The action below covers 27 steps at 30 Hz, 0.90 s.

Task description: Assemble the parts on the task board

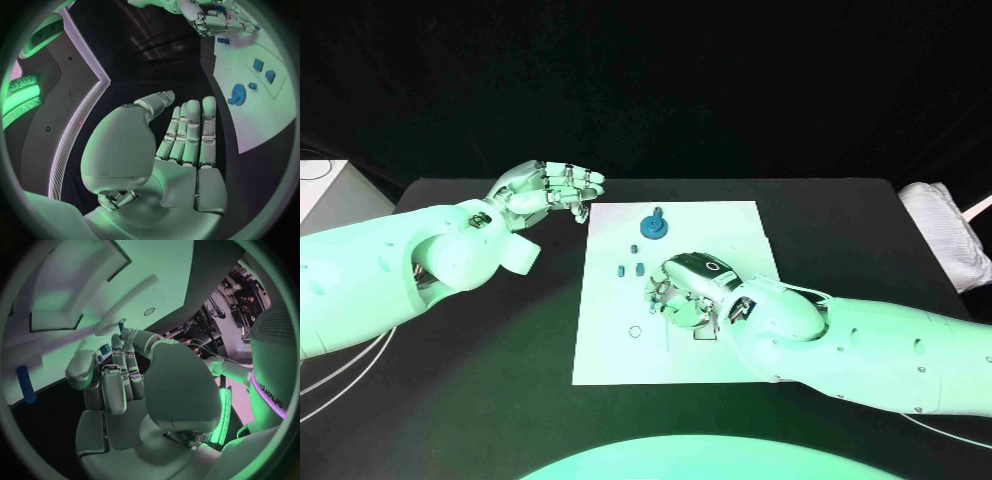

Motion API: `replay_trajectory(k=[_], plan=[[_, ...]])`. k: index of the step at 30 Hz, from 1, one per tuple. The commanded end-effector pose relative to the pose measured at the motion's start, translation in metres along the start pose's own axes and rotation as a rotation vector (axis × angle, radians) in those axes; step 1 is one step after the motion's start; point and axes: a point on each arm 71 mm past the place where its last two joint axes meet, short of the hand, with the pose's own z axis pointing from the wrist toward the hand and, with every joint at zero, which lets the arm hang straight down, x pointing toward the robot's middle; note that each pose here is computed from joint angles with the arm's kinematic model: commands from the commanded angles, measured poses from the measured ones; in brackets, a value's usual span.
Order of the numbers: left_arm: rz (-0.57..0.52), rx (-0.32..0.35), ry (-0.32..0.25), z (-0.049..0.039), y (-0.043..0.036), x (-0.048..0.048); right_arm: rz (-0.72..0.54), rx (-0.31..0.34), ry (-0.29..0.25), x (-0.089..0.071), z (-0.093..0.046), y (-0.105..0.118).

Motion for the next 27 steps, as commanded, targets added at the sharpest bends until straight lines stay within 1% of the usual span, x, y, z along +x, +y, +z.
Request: replay_trajectory(k=[1,19,27], plan=[[-0.010,0.005,0.007,0.0005,-0.0007,0.0016,-0.017,-0.007,0.026,0.0029,-0.0002,0.0010],[-0.009,0.000,0.002,-0.0003,-0.0001,-0.0016,-0.022,-0.004,0.048,0.0046,-0.0009,0.0000],[-0.008,-0.004,-0.001,-0.0006,0.0004,-0.0032,-0.025,-0.002,0.048,0.0043,-0.0019,-0.0004]])
